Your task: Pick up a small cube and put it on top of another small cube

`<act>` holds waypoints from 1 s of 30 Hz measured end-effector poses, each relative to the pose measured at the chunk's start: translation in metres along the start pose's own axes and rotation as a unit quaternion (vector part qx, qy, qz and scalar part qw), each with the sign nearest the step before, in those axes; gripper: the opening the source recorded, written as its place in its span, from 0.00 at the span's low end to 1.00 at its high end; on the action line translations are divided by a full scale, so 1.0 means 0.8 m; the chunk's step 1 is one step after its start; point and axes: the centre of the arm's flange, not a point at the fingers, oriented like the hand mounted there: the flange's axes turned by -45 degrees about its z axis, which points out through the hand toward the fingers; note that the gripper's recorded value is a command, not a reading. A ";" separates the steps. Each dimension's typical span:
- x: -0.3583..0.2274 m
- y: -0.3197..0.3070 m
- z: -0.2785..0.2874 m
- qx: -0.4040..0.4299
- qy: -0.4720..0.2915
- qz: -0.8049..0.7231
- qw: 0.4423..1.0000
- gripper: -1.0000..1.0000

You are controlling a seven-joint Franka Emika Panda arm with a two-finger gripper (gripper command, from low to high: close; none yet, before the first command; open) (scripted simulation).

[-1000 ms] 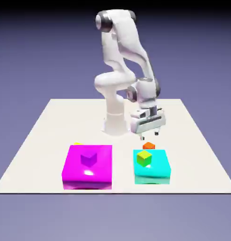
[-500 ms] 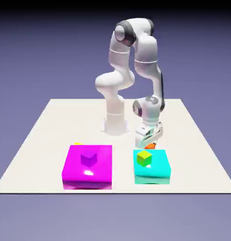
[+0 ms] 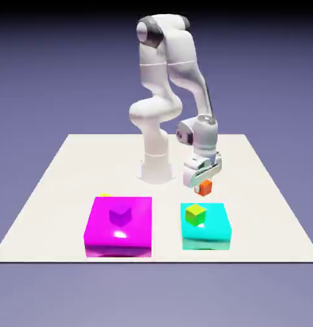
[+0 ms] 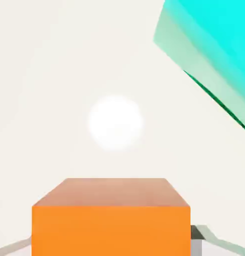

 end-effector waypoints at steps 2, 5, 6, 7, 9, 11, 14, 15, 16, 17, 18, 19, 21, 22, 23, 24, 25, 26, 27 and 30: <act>-0.004 0.044 -0.008 -0.002 0.001 0.052 0.999 0.00; -0.020 0.109 -0.020 -0.005 0.003 0.131 0.991 0.00; -0.028 0.131 -0.024 -0.006 0.003 0.157 0.988 0.00; -0.038 0.151 -0.028 -0.007 0.004 0.183 0.983 0.00; -0.061 0.191 -0.035 -0.008 0.004 0.234 0.972 0.00; -0.089 0.227 -0.041 -0.009 0.004 0.286 0.958 0.00; -0.140 0.275 -0.049 -0.010 0.003 0.361 0.932 0.00; -0.159 0.289 -0.052 -0.010 0.003 0.386 0.922 0.00; -0.179 0.301 -0.054 -0.010 0.002 0.410 0.912 0.00; -0.200 0.313 -0.056 -0.010 0.002 0.435 0.900 0.00; -0.221 0.323 -0.057 -0.010 0.001 0.459 0.889 0.00; -0.243 0.331 -0.059 -0.009 0.000 0.482 0.876 0.00; -0.289 0.344 -0.060 -0.008 -0.001 0.529 0.849 0.00; -0.301 0.347 -0.061 -0.007 -0.002 0.540 0.841 0.00; -0.301 0.347 -0.061 -0.007 -0.002 0.540 0.841 0.00; -0.299 0.348 -0.057 -0.004 -0.001 0.539 0.842 0.00; -0.297 0.349 -0.053 -0.002 0.001 0.539 0.843 0.00; -0.296 0.350 -0.048 0.000 0.002 0.538 0.843 0.00; -0.295 0.350 -0.043 0.002 0.003 0.537 0.843 0.00; -0.293 0.352 -0.028 0.004 0.006 0.537 0.844 0.00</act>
